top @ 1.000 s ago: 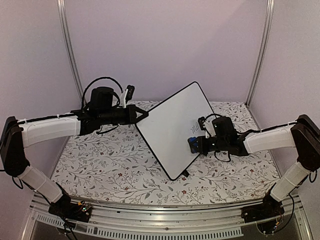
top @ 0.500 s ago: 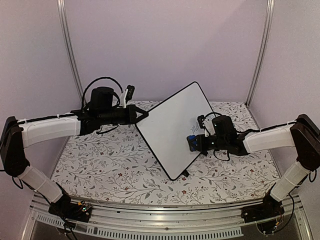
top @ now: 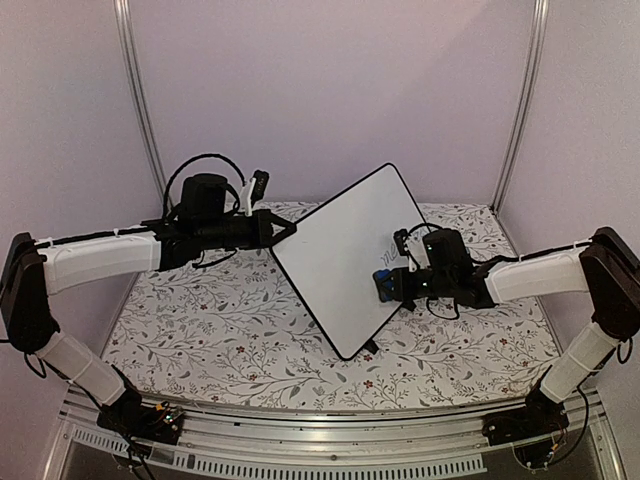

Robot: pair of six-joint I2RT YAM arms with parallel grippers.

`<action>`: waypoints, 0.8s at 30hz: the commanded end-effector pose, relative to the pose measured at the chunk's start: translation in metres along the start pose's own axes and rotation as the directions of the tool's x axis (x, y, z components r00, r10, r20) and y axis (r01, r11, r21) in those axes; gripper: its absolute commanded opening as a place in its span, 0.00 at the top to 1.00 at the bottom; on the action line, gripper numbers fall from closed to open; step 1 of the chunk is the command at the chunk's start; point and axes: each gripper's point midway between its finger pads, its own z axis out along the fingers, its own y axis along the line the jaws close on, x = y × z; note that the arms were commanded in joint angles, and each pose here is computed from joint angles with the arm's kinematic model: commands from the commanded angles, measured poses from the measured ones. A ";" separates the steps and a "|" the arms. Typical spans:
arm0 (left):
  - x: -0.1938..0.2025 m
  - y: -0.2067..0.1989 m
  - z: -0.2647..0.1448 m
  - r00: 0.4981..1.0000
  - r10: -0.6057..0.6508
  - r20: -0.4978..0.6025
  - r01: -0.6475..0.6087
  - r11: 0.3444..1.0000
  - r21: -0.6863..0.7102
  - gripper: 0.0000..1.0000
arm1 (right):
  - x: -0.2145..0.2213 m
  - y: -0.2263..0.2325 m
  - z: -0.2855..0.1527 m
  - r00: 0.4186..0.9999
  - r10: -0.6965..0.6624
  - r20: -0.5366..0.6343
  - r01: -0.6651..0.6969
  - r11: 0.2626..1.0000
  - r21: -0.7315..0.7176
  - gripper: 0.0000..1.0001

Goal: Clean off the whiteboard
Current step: Erase the whiteboard at the center of the board.

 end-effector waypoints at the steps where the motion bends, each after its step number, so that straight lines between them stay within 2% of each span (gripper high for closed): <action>1: 0.008 -0.027 0.000 0.994 0.107 -0.023 -0.105 0.990 0.097 1.00 | -0.001 0.006 0.008 1.000 -0.016 -0.017 0.015 0.999 -0.028 0.84; 12: 0.010 -0.031 0.001 0.994 0.109 -0.029 -0.104 0.987 0.122 1.00 | 0.024 -0.004 0.000 0.999 0.009 -0.042 -0.010 1.000 -0.014 0.84; 20: 0.010 -0.030 0.001 0.994 0.109 -0.028 -0.105 0.987 0.117 1.00 | -0.004 0.008 0.004 1.000 -0.015 -0.007 0.015 0.999 -0.031 0.84; 24: 0.010 -0.030 0.001 0.994 0.109 -0.029 -0.105 0.987 0.119 1.00 | 0.000 0.005 0.005 1.000 -0.021 -0.017 0.021 0.999 -0.024 0.84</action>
